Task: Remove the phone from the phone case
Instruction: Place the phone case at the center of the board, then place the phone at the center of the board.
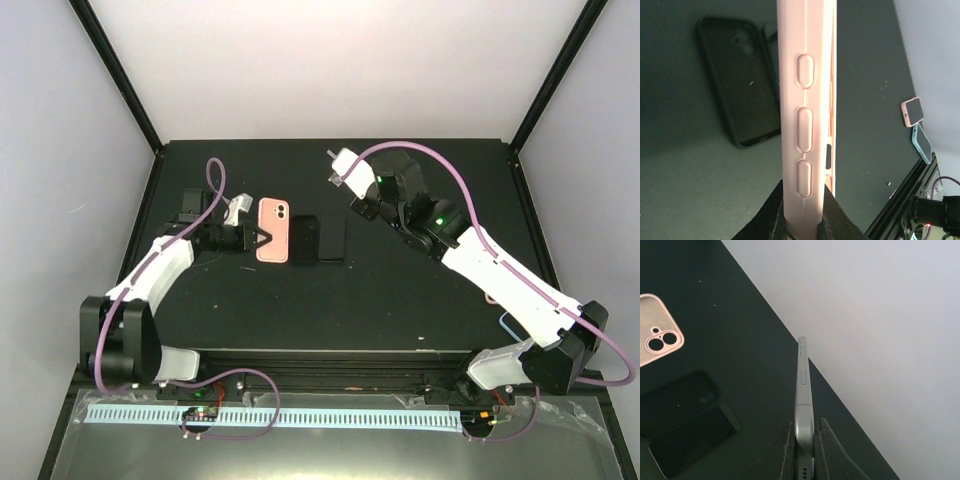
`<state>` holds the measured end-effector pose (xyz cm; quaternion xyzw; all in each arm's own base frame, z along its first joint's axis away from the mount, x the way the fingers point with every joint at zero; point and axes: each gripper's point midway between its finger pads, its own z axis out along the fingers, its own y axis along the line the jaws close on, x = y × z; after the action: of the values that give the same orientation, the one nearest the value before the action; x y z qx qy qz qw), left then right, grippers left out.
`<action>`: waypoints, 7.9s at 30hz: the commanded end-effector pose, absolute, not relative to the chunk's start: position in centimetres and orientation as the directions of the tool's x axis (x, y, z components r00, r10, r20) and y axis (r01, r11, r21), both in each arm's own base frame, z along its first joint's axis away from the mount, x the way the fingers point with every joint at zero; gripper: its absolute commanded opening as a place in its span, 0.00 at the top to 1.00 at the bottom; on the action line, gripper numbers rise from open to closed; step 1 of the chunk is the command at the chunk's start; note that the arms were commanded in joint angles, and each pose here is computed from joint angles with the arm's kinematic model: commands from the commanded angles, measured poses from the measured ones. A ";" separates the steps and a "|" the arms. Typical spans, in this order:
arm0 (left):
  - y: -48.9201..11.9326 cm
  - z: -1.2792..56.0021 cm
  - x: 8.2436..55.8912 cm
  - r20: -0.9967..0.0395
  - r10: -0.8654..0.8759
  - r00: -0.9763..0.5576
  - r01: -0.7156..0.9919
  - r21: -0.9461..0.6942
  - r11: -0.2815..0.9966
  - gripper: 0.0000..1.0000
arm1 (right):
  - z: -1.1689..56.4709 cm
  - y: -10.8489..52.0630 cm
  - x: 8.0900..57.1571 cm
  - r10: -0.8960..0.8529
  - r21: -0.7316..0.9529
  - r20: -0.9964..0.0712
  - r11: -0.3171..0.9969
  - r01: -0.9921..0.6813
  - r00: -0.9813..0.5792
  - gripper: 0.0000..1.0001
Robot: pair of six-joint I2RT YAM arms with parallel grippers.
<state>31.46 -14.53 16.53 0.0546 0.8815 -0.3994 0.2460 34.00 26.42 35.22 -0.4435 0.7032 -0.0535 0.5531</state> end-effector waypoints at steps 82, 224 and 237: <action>-7.9 9.3 39.4 -0.386 -0.185 -0.904 0.024 -0.477 0.879 0.37 | 37.6 26.2 33.1 -0.645 -0.560 -0.761 0.599 -0.572 0.069 0.99; -25.9 39.6 24.1 -0.894 -0.021 -0.448 0.893 -0.448 0.030 0.98 | 36.9 31.4 24.2 -0.134 0.495 -0.854 0.089 -0.865 -0.503 0.84; -25.7 39.0 25.5 -0.881 -0.034 -0.471 0.875 -0.472 0.104 0.35 | 36.4 30.3 25.1 -0.097 0.536 -0.832 0.114 -0.837 -0.546 0.99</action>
<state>25.29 -25.91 37.28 0.3300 0.6372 -0.5957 0.3608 24.35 31.03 36.09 -0.3564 0.6761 0.5659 0.3092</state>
